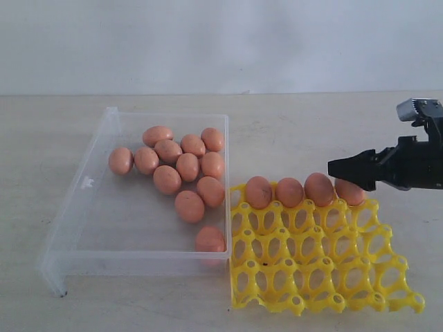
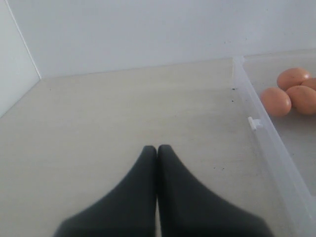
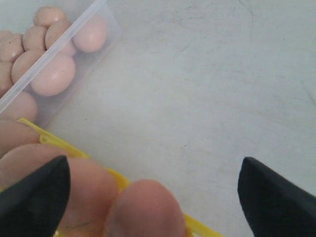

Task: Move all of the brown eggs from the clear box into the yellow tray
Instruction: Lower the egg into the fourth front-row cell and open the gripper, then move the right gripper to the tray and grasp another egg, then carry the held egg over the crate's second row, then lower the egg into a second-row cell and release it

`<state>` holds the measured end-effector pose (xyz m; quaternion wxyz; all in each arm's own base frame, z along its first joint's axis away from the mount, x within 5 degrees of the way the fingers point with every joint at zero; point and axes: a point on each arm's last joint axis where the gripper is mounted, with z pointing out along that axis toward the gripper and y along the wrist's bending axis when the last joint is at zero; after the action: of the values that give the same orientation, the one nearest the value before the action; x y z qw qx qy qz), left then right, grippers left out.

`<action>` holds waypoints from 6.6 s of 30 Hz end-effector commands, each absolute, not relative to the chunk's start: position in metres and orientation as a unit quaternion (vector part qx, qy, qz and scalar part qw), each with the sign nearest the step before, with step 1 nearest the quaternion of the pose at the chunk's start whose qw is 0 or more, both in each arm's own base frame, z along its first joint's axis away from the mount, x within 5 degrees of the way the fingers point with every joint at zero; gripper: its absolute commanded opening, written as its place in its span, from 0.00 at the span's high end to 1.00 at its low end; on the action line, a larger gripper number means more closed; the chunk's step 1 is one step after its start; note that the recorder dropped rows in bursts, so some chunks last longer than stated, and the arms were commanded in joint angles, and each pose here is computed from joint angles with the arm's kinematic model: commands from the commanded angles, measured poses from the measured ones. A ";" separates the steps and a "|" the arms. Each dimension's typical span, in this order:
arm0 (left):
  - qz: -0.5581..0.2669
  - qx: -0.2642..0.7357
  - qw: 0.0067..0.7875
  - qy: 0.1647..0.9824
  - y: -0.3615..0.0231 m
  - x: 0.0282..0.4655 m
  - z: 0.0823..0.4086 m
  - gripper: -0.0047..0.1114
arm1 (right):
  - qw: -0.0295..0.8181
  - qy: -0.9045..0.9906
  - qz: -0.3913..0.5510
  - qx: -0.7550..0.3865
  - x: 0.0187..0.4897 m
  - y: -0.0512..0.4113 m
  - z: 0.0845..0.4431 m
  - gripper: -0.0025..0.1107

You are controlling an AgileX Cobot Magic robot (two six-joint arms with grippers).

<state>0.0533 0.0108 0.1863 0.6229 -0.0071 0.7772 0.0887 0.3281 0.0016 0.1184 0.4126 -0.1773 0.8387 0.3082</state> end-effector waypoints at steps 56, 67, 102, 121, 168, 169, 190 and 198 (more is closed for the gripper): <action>0.086 -0.006 0.624 0.776 0.011 0.054 0.187 1.00 | 0.154 0.886 0.012 -0.438 0.346 0.330 0.201 0.36; 0.086 -0.006 0.624 0.776 0.011 0.054 0.187 1.00 | 0.115 0.926 0.057 -0.355 0.336 0.334 0.198 0.39; 0.086 -0.006 0.624 0.776 0.011 0.054 0.187 1.00 | 0.243 0.899 0.138 -0.339 0.316 0.347 0.276 0.97; 0.086 -0.006 0.624 0.776 0.011 0.054 0.187 1.00 | 0.617 0.747 0.148 -0.198 0.216 0.292 0.336 0.98; 0.087 -0.006 0.624 0.776 0.011 0.054 0.187 1.00 | 0.468 0.745 0.290 -0.377 0.258 0.140 0.165 0.98; 0.087 -0.006 0.624 0.776 0.011 0.054 0.187 1.00 | 0.457 0.745 0.294 -0.386 0.257 0.141 0.160 0.98; 0.087 -0.006 0.624 0.776 0.011 0.054 0.187 1.00 | 0.462 0.748 0.245 -0.409 0.267 0.139 0.131 0.98; 0.087 -0.006 0.624 0.776 0.011 0.054 0.187 1.00 | 0.463 0.742 0.244 -0.419 0.266 0.140 0.131 0.98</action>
<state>0.0533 0.0108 0.1863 0.6229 -0.0071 0.7772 0.0887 0.2674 0.1393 0.1304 0.4594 -0.4162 0.7459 0.2436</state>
